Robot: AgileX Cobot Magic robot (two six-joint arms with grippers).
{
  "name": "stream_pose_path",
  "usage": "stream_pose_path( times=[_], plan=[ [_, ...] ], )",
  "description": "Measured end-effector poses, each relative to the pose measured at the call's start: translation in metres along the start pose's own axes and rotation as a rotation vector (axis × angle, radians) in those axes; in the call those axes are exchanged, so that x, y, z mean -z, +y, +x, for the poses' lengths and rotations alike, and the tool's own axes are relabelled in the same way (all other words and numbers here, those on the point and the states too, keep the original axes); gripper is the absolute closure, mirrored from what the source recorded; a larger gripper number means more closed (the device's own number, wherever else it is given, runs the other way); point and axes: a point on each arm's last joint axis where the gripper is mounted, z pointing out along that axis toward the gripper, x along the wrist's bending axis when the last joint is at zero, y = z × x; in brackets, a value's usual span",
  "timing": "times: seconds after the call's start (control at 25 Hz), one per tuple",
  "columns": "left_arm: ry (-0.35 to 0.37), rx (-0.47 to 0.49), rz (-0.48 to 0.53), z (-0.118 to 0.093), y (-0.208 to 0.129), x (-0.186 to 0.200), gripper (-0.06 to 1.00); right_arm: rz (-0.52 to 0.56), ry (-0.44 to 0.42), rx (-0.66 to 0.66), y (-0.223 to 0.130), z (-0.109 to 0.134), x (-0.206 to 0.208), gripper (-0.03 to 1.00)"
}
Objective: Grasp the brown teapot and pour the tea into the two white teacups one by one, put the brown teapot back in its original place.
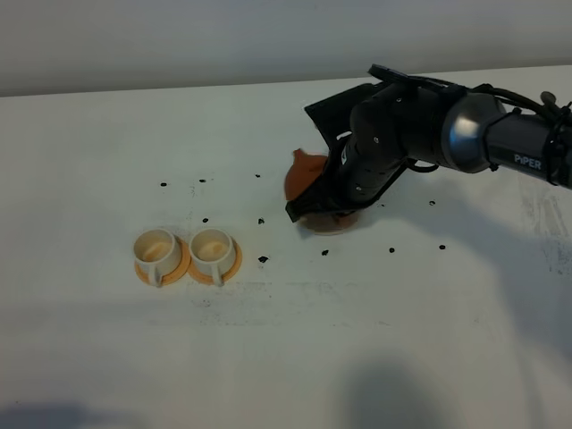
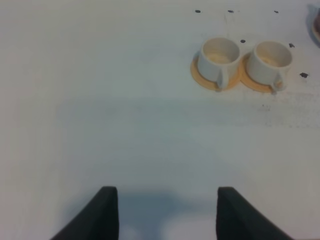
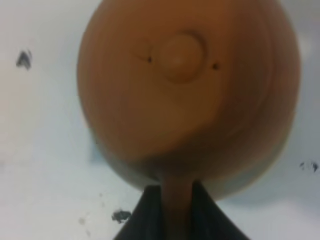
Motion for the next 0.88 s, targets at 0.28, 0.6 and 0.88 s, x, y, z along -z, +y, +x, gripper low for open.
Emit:
stream_pose_path(
  times=[0.28,0.6,0.88],
  plan=[
    [0.0,0.0,0.0,0.0,0.0,0.0,0.5,-0.006,-0.008,0.02,0.001,-0.001,0.002,0.86],
    [0.0,0.0,0.0,0.0,0.0,0.0,0.5,-0.058,-0.026,0.047,0.007,-0.002,0.023,0.86],
    [0.0,0.0,0.0,0.0,0.0,0.0,0.5,-0.082,-0.042,0.085,0.009,-0.001,0.042,0.86]
  ],
)
